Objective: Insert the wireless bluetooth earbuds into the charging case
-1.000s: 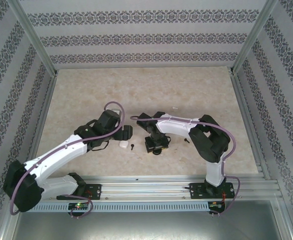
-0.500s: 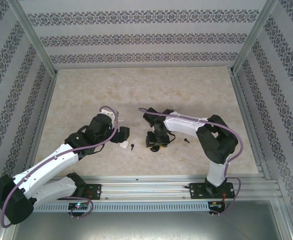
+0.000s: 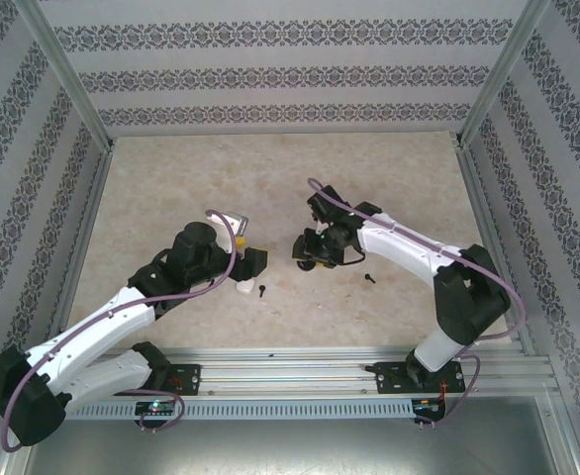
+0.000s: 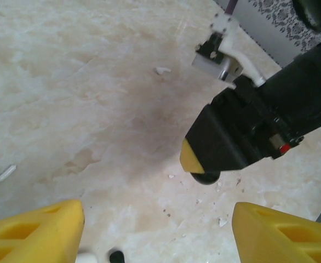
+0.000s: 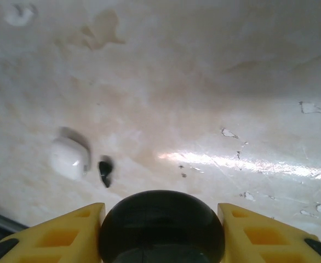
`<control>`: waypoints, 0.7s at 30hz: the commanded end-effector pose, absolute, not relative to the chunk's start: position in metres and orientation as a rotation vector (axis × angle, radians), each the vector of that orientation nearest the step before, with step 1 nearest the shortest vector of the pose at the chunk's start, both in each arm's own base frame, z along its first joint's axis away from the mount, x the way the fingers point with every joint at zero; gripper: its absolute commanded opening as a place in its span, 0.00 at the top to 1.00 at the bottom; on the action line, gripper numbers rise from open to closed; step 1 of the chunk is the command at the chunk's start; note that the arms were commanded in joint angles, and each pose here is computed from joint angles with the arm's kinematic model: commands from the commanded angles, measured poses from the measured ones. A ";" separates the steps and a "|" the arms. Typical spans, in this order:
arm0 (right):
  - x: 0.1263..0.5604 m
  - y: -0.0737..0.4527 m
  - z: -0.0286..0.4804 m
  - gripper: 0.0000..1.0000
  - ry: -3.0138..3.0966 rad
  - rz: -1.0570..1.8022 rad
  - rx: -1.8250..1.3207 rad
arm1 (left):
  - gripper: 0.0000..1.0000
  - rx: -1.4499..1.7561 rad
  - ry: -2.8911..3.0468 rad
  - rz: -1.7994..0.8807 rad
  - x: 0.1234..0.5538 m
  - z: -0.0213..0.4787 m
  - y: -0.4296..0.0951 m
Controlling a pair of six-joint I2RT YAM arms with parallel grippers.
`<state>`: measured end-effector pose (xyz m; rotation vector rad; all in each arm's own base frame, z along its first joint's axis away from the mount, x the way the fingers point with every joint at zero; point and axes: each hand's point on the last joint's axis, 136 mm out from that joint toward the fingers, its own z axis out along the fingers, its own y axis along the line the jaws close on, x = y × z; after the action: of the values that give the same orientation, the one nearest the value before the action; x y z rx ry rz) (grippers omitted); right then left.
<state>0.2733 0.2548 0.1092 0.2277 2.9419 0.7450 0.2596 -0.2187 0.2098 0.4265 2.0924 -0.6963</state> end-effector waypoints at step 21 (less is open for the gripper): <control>0.311 0.242 0.307 0.65 2.318 1.367 0.571 | 0.26 0.490 1.656 -0.885 0.307 0.319 -0.303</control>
<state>0.3124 0.2410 0.2910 0.5371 2.3804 1.2727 0.3098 -0.2870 0.2858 0.4639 1.7782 -0.8354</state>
